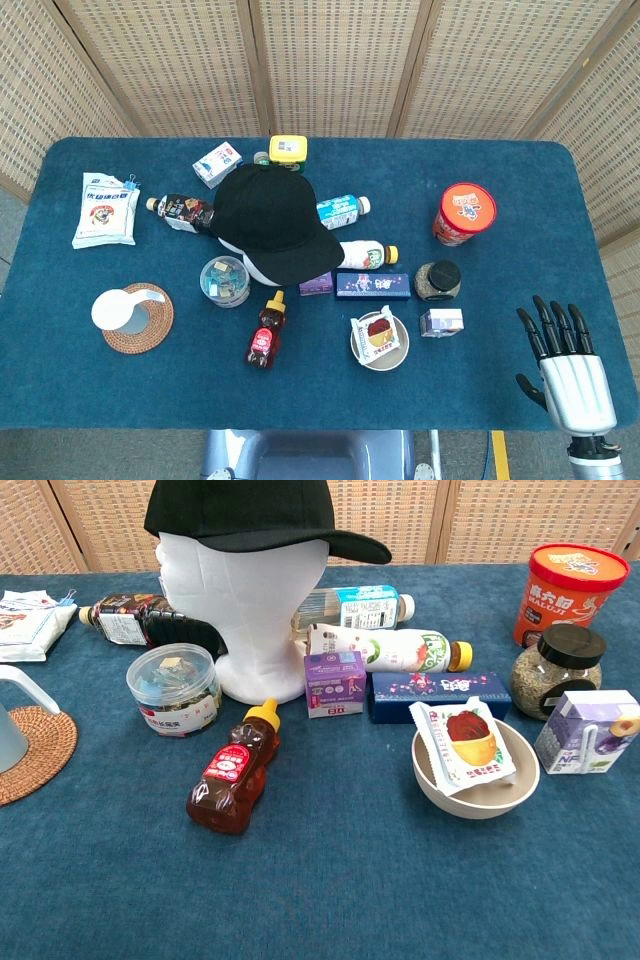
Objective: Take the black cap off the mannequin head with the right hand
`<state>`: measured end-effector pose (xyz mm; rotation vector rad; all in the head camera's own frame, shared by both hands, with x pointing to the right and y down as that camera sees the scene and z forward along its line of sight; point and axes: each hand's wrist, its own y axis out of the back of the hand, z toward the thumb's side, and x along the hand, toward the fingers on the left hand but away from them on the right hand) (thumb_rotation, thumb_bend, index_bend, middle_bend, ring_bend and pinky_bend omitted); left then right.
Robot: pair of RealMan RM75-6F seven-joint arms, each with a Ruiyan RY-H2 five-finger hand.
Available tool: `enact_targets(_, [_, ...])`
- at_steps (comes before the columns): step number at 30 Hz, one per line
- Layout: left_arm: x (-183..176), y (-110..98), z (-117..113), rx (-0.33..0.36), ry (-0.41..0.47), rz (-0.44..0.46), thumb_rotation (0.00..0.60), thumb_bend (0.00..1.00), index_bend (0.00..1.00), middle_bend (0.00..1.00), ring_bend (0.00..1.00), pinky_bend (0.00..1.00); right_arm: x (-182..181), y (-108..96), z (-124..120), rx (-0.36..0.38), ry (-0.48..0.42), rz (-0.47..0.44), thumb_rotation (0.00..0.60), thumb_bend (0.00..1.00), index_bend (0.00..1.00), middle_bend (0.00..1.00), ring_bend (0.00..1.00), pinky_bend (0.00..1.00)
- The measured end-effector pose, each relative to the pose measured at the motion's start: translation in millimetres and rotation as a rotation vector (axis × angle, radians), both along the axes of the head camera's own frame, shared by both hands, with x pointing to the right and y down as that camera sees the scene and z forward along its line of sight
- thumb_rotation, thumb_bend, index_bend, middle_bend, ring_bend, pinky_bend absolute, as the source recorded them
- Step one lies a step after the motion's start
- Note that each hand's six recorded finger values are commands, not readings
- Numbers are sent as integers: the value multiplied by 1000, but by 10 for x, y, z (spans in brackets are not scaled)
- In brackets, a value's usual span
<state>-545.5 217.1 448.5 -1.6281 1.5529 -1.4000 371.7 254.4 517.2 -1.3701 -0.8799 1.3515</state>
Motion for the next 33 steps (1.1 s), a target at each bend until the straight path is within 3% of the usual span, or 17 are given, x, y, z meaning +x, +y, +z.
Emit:
enact_targets(8, [2, 25, -23, 2, 4, 6, 600, 198, 0, 0, 0, 55, -12, -19, 42, -17, -22, 0, 600, 2, 102, 17, 10, 15])
enact_targets(13, [-13, 45, -33, 4, 5, 1, 600, 198, 0, 0, 0, 55, -144, -115, 118, -34, -69, -38, 600, 2, 30, 21, 24, 48])
enact_targets(20, [12, 52, -19, -3, -9, 8, 600, 197, 0, 0, 0, 55, -576, -432, 235, -73, -208, -123, 600, 2, 23, 24, 32, 74])
enact_targets(33, [-21, 49, -16, -9, -14, -2, 600, 197, 0, 0, 0, 55, -1535, -799, 404, 7, -379, -236, 600, 2, 0, 59, 34, 104])
